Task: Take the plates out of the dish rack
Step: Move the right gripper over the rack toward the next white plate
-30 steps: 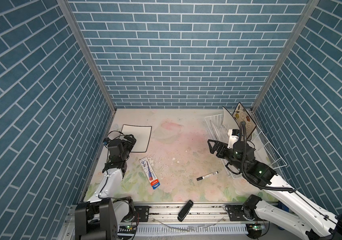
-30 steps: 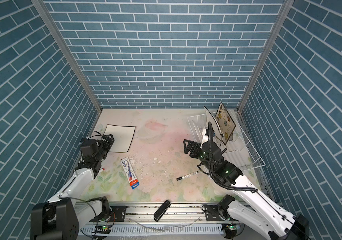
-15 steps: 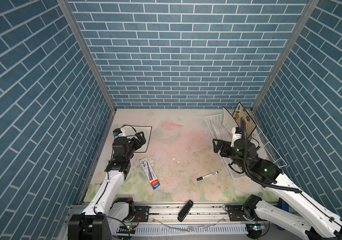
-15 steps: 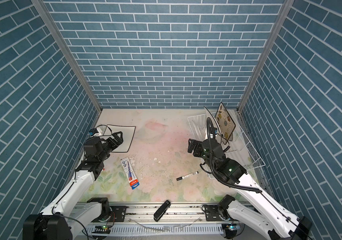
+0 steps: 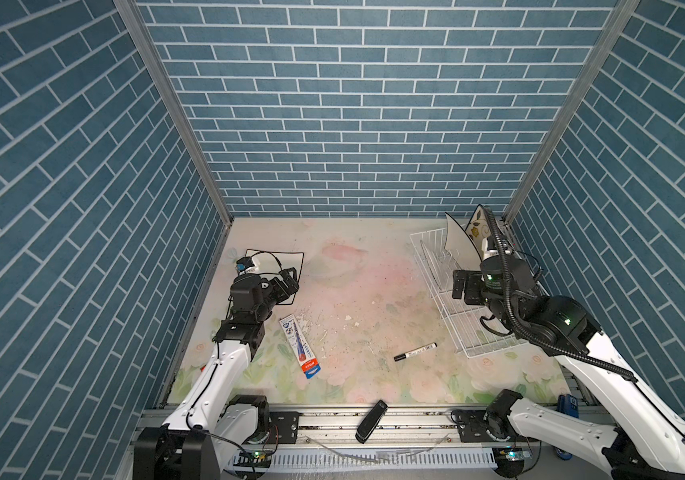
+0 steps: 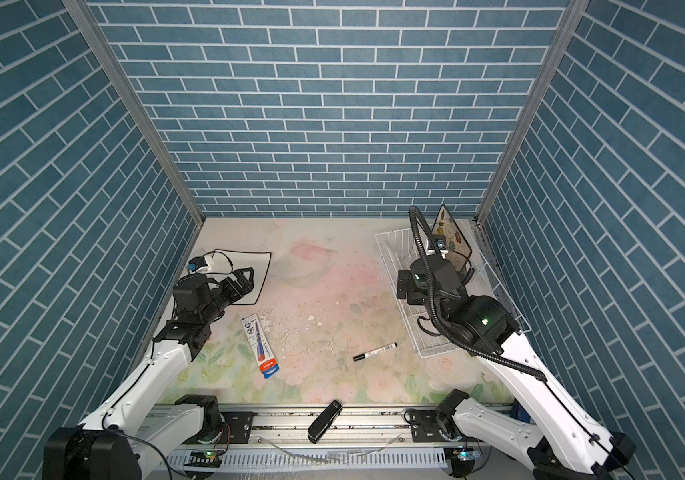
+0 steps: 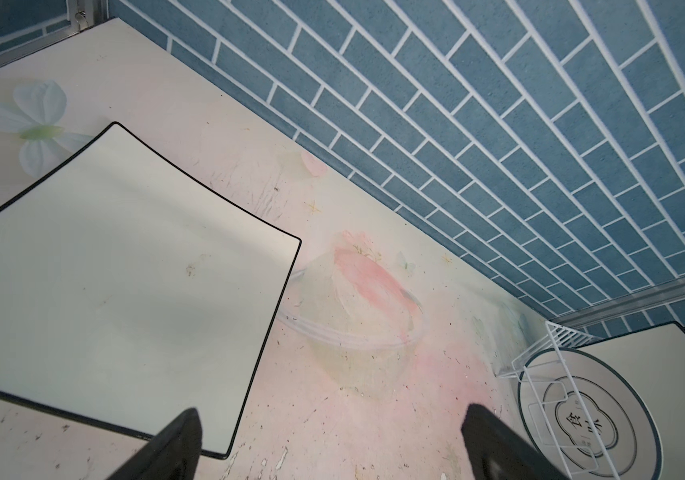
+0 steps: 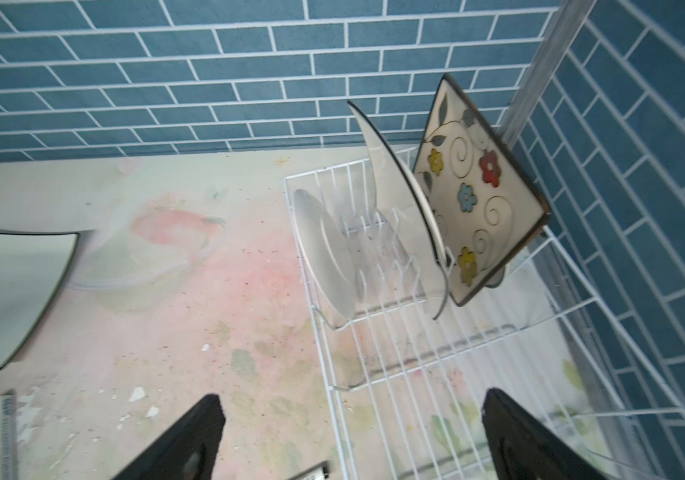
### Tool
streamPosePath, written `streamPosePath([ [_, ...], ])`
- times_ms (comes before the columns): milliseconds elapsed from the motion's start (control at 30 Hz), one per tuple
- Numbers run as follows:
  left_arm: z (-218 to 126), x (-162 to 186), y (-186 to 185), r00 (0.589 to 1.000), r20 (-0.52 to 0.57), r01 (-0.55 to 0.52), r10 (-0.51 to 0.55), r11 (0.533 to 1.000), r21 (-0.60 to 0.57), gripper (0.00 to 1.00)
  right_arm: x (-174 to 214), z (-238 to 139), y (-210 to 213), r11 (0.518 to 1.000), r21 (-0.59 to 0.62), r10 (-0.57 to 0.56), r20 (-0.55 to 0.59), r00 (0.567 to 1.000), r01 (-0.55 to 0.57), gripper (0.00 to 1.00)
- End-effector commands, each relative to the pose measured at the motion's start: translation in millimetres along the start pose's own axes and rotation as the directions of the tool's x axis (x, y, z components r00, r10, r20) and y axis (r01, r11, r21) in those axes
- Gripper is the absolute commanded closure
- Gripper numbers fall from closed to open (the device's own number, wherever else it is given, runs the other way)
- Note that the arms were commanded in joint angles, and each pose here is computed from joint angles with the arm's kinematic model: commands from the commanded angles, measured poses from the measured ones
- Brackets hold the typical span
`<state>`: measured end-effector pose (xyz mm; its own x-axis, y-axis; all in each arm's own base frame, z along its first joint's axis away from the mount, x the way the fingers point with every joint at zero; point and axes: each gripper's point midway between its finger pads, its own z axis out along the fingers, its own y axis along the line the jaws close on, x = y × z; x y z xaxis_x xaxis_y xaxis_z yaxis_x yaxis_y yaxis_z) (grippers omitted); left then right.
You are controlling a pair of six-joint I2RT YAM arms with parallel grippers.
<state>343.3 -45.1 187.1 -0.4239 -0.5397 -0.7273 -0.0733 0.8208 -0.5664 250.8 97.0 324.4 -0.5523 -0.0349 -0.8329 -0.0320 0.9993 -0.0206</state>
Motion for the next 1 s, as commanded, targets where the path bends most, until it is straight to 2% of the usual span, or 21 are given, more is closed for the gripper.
streamPosePath([
  [0,-4,-5,-10,1.000,0.005,-0.031,0.031,0.999,0.018,0.00,7,-6,-30,0.975,0.146,-0.154,-0.096,0.983,0.167,0.02],
  [167,-5,-3,-11,0.999,-0.010,-0.038,0.038,0.999,0.016,0.00,-9,-12,-45,0.943,0.227,-0.219,-0.127,0.967,0.243,0.02],
  [433,-3,3,-12,0.999,-0.030,-0.033,0.034,0.999,0.032,0.00,-8,4,-55,0.888,0.268,-0.282,-0.321,0.904,0.373,0.02],
  [600,-4,6,-15,0.999,-0.041,-0.023,0.025,0.999,0.048,0.00,-3,23,-51,0.881,0.239,-0.289,-0.413,0.864,0.409,0.02],
  [967,-9,15,-9,0.999,-0.051,-0.014,0.016,0.999,0.042,0.00,-8,59,-45,0.904,0.174,-0.260,-0.502,0.825,0.391,0.02],
])
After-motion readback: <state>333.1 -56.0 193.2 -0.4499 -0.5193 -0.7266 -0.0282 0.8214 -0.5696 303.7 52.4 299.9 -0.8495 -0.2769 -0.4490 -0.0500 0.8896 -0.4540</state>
